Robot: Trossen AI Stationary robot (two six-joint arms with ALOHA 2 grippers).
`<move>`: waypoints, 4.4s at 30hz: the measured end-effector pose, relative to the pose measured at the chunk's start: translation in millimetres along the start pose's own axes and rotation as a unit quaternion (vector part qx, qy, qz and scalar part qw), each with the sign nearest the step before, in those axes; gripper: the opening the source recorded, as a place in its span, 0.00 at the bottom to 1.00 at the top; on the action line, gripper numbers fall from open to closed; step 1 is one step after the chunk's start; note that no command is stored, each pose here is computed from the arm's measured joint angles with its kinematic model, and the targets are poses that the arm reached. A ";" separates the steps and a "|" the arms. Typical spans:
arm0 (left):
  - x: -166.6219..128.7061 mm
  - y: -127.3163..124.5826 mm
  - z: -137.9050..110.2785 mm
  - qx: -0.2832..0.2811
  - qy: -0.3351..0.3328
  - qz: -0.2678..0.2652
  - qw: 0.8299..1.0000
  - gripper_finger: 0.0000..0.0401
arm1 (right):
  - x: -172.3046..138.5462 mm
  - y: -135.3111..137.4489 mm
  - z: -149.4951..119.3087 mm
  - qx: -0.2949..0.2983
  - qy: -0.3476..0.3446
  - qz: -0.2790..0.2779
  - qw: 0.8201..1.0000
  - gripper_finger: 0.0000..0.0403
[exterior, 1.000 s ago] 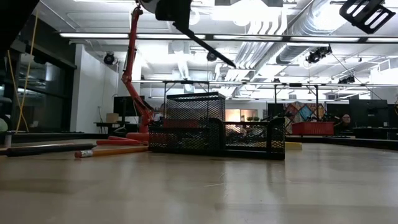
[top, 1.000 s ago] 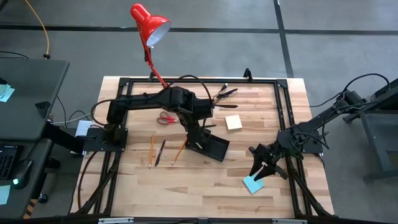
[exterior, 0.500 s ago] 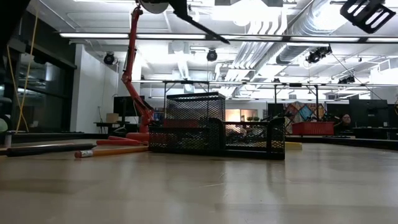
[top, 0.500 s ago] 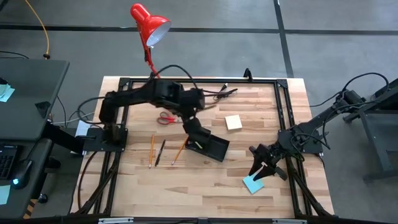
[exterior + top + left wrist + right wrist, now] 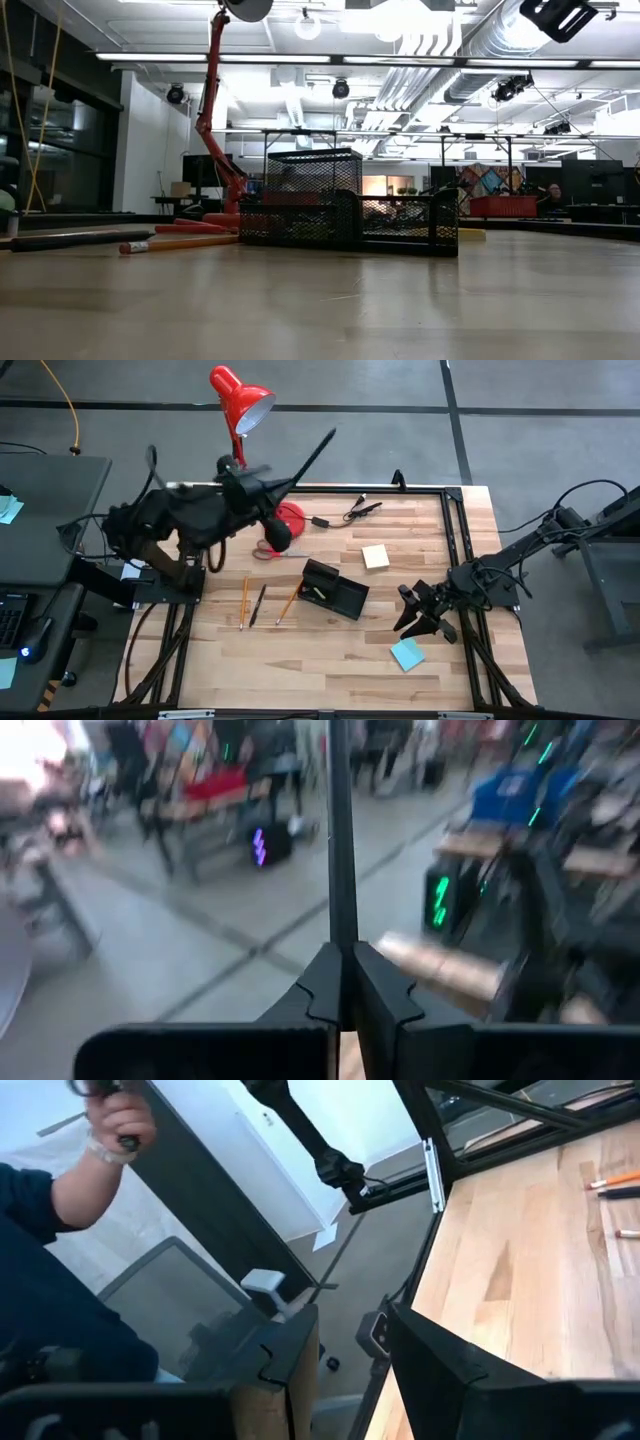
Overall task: Pick and place office supplies into organizer
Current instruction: Put the right black pen into the black desk organizer, then put the black pen into the black desk organizer
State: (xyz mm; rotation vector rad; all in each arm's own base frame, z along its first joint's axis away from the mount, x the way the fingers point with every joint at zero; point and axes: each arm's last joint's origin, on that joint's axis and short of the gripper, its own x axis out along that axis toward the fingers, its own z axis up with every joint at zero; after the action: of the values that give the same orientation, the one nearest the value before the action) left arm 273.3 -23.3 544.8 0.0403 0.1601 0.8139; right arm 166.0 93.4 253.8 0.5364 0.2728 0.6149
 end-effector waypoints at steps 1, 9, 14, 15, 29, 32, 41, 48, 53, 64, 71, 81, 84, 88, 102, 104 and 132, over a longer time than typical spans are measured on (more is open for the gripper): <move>-1.9 -2.7 5.1 0.001 -0.018 -0.011 1.000 0.00 | -0.1 -0.6 0.3 0.001 -0.001 -0.001 1.000 0.29; 16.8 -45.1 20.7 0.057 -0.134 -0.101 0.984 0.00 | -0.6 -3.8 1.7 0.005 -0.003 -0.010 1.000 0.29; 29.8 -73.9 27.1 0.069 -0.247 -0.164 0.953 0.00 | -0.6 -4.2 0.9 0.015 0.001 -0.012 1.000 0.29; 33.0 -80.3 27.1 0.059 -0.266 -0.169 0.947 0.00 | -0.6 -4.3 0.7 0.018 0.002 -0.013 1.000 0.29; 74.5 -151.6 -14.7 0.005 -0.288 -0.285 0.914 0.00 | -0.7 -4.3 0.2 0.032 0.006 -0.010 0.999 0.29; 81.2 -162.1 -27.9 0.010 -0.281 -0.300 0.911 0.00 | -0.8 -5.0 -1.0 0.034 0.013 -0.014 0.999 0.29; 84.9 -177.3 -84.8 -0.064 -0.301 -0.282 0.909 0.00 | -0.8 -4.9 -1.3 0.048 0.016 -0.010 0.999 0.29; 52.7 -124.5 -131.0 -0.099 -0.270 -0.185 0.940 0.00 | -0.9 -5.2 -3.0 0.062 0.029 -0.007 0.998 0.29; 36.2 -98.2 -163.2 -0.044 -0.159 -0.119 0.979 0.00 | -1.0 -6.3 -3.4 0.059 0.026 -0.019 0.998 0.29; 31.6 -30.1 -201.8 0.023 0.141 -0.115 0.983 0.00 | -1.5 -11.8 -3.2 0.057 -0.011 -0.095 0.994 0.29; 33.2 -5.1 -204.4 0.103 0.255 -0.190 0.942 0.00 | -2.7 -16.3 -2.2 0.065 -0.051 -0.162 0.983 0.29; 44.5 27.2 -201.4 0.206 0.376 -0.238 0.871 0.00 | -4.2 -19.9 -0.4 0.082 -0.097 -0.220 0.967 0.29; 51.9 25.2 -212.8 0.219 0.418 -0.258 0.843 0.00 | -4.5 -20.4 -0.2 0.081 -0.102 -0.228 0.965 0.29; 58.3 19.4 -227.3 0.231 0.469 -0.249 0.815 0.00 | -4.7 -21.0 -0.4 0.087 -0.107 -0.235 0.962 0.29; 84.9 -2.3 -235.6 0.290 0.477 -0.244 0.793 0.00 | -5.3 -23.1 -2.7 0.104 -0.106 -0.251 0.956 0.29; 89.0 -6.0 -233.9 0.304 0.469 -0.253 0.789 0.00 | -5.5 -23.5 -2.8 0.108 -0.109 -0.256 0.954 0.29; 126.9 -31.6 -252.3 0.386 0.480 -0.268 0.741 0.34 | -7.0 -25.9 -3.1 0.114 -0.130 -0.288 0.942 0.29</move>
State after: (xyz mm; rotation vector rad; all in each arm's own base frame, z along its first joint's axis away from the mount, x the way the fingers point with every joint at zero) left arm 341.9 40.7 276.6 0.3458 1.4367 0.0581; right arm 171.5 72.6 237.5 0.7140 0.2366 -0.0616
